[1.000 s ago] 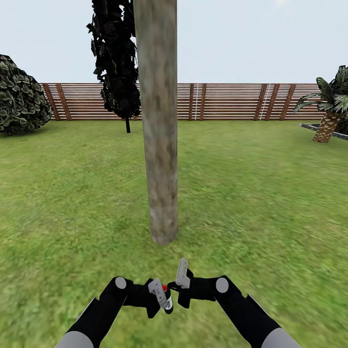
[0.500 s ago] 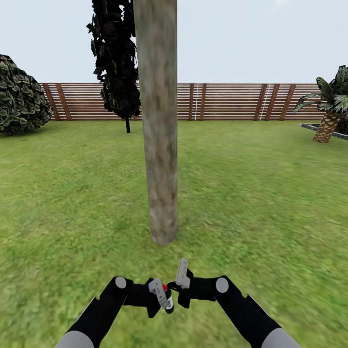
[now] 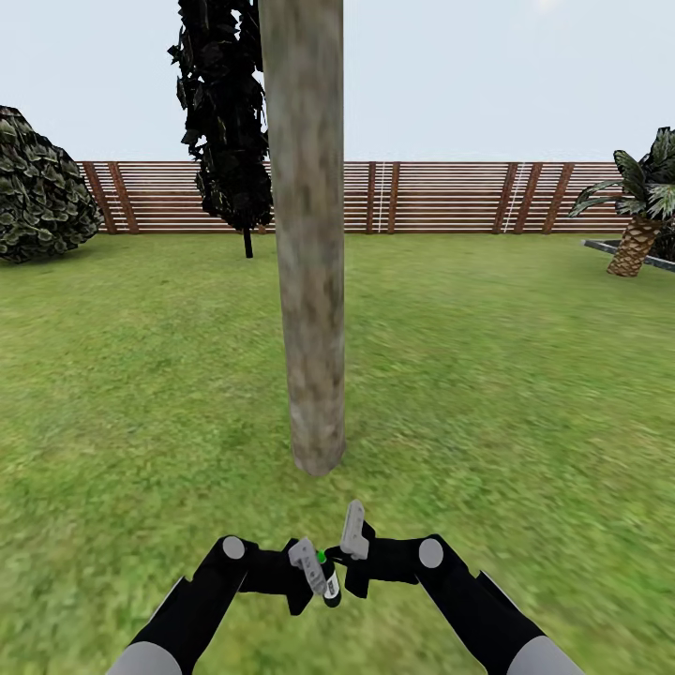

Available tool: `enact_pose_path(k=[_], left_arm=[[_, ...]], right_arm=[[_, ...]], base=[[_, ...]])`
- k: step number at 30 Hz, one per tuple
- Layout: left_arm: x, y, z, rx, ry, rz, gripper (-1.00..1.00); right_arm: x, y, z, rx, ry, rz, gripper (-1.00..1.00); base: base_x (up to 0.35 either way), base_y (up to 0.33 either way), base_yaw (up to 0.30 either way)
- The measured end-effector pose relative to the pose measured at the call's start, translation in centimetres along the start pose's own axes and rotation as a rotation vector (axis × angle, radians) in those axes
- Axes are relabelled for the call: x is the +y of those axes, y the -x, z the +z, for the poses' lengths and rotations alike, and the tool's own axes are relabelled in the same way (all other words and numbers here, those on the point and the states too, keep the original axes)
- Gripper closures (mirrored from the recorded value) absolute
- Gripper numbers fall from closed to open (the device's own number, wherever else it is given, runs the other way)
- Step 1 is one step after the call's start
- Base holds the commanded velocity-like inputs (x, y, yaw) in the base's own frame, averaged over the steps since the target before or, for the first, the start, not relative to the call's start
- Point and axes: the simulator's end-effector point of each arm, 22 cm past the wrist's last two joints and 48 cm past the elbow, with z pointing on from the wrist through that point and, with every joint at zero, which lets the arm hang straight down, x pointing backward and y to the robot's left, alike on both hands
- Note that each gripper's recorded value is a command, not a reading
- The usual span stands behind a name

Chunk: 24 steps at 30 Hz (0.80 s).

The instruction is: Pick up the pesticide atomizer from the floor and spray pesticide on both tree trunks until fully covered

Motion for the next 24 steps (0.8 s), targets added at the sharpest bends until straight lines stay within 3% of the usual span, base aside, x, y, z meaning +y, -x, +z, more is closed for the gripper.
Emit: enact_pose_path(k=[10,13,19,24], left_arm=[[0.5,-2.5,-0.4,0.050,0.009,-0.011,1.00],[2.5,-5.7,-2.6,0.110,0.046,-0.011,1.00],[5.5,-9.7,-6.2,0.174,0.104,-0.025,1.00],[9.9,-12.3,-11.0,0.164,0.226,-0.128,1.00]], right_arm=[[0.0,0.0,0.0,0.000,0.000,0.000,1.00],[0.0,0.0,0.0,0.000,-0.001,0.000,1.00],[-0.1,0.0,0.0,0.000,-0.001,0.000,1.00],[-0.2,0.0,-0.1,-0.002,-0.004,0.001,1.00]], base=[[0.000,0.000,0.000],[0.000,0.000,0.000],[0.000,0.000,0.000],[0.000,0.000,0.000]])
